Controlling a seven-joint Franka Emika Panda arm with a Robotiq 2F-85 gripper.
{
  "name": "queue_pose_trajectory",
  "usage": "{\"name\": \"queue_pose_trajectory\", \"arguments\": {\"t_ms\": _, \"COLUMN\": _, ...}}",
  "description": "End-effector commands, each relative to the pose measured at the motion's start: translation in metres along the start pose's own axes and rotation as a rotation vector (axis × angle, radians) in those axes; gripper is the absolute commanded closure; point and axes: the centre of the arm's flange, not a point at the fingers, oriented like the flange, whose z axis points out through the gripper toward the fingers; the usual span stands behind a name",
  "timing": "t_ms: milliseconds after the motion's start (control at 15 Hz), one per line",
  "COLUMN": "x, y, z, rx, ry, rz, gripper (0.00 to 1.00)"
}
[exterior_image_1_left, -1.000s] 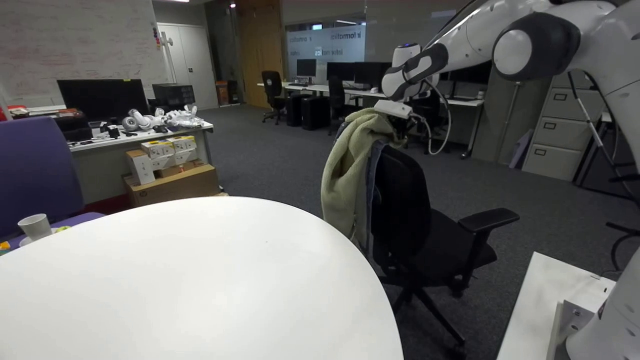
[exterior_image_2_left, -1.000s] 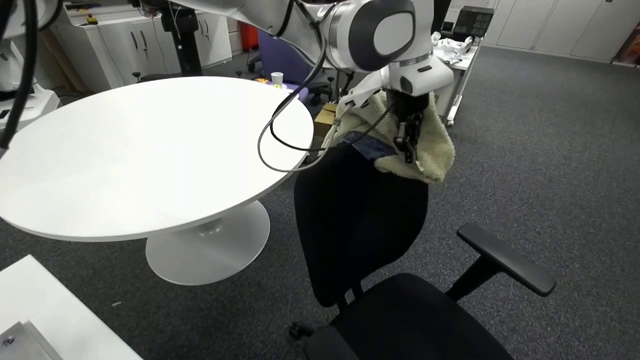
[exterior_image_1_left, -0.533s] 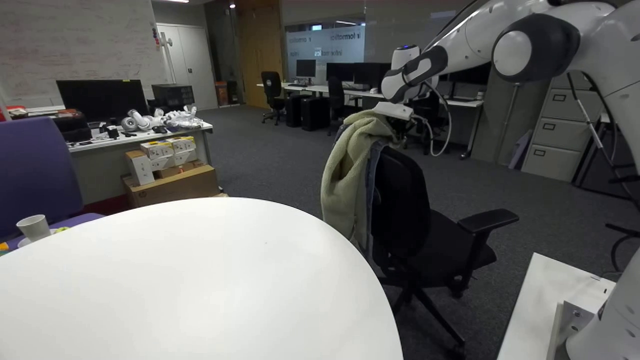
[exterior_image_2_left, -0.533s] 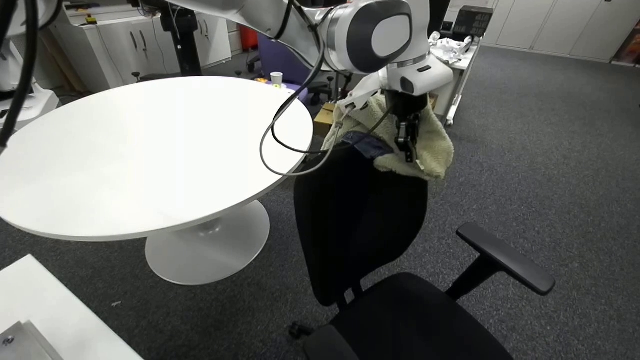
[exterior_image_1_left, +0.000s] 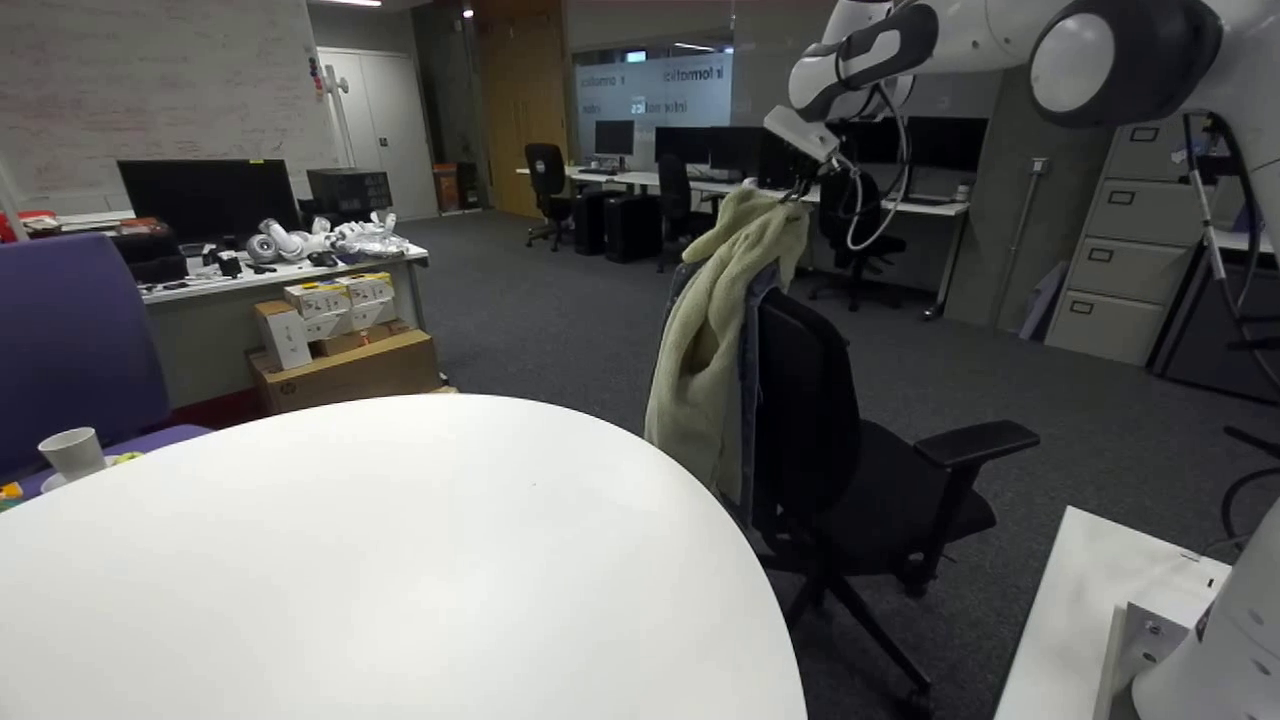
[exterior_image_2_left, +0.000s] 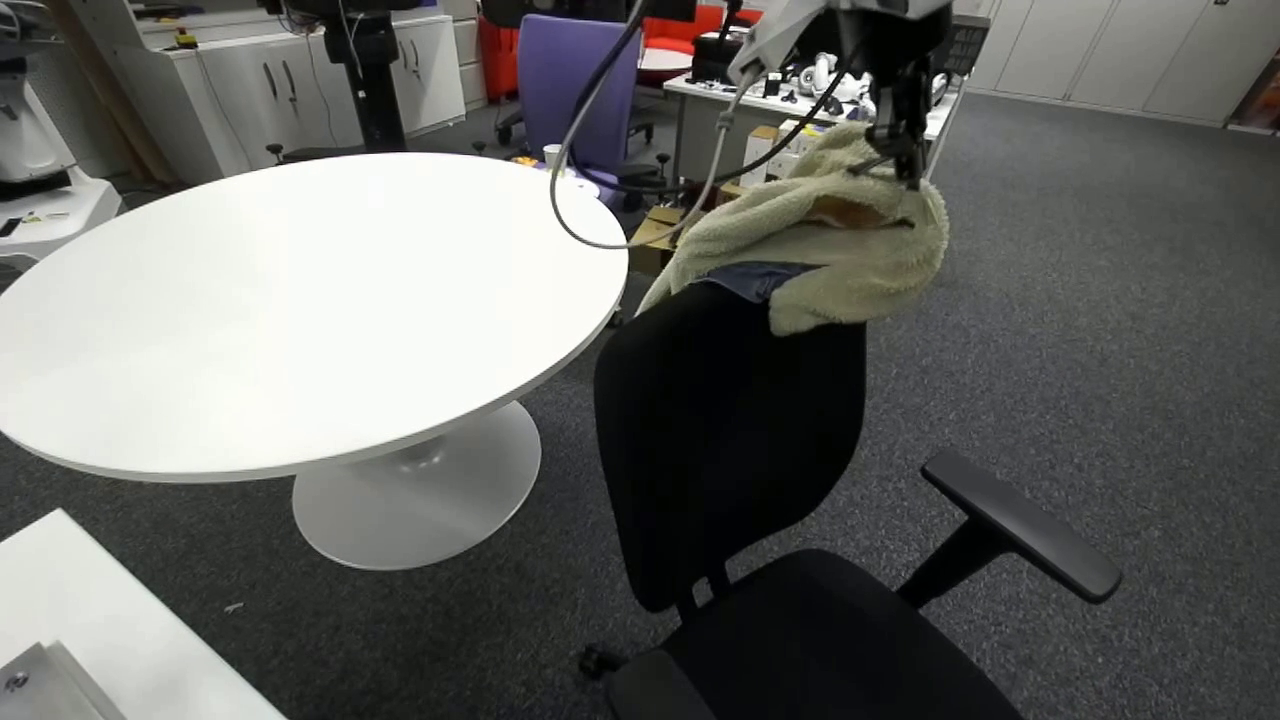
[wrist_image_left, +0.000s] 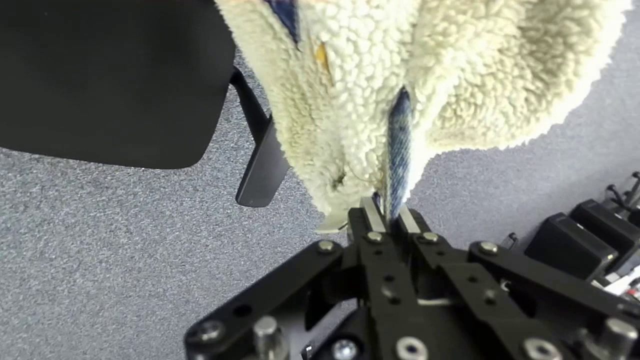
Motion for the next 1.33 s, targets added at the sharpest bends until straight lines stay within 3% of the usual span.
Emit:
{"name": "queue_pose_trajectory", "arguments": {"t_ms": 0, "x": 0.077, "y": 0.016, "z": -0.046, "rx": 0.081, "ry": 0.053, "rz": 0.165, "gripper": 0.98}}
{"name": "queue_pose_trajectory", "arguments": {"t_ms": 333, "x": 0.141, "y": 0.060, "z": -0.053, "rx": 0.075, "ry": 0.094, "rz": 0.362, "gripper": 0.98}}
{"name": "queue_pose_trajectory", "arguments": {"t_ms": 600, "x": 0.173, "y": 0.088, "z": -0.063, "rx": 0.101, "ry": 0.125, "rz": 0.487, "gripper": 0.98}}
{"name": "queue_pose_trajectory", "arguments": {"t_ms": 800, "x": 0.180, "y": 0.091, "z": -0.081, "rx": 0.159, "ry": 0.156, "rz": 0.449, "gripper": 0.98}}
{"name": "queue_pose_trajectory", "arguments": {"t_ms": 1267, "x": 0.175, "y": 0.079, "z": -0.132, "rx": 0.410, "ry": 0.246, "rz": 0.353, "gripper": 0.98}}
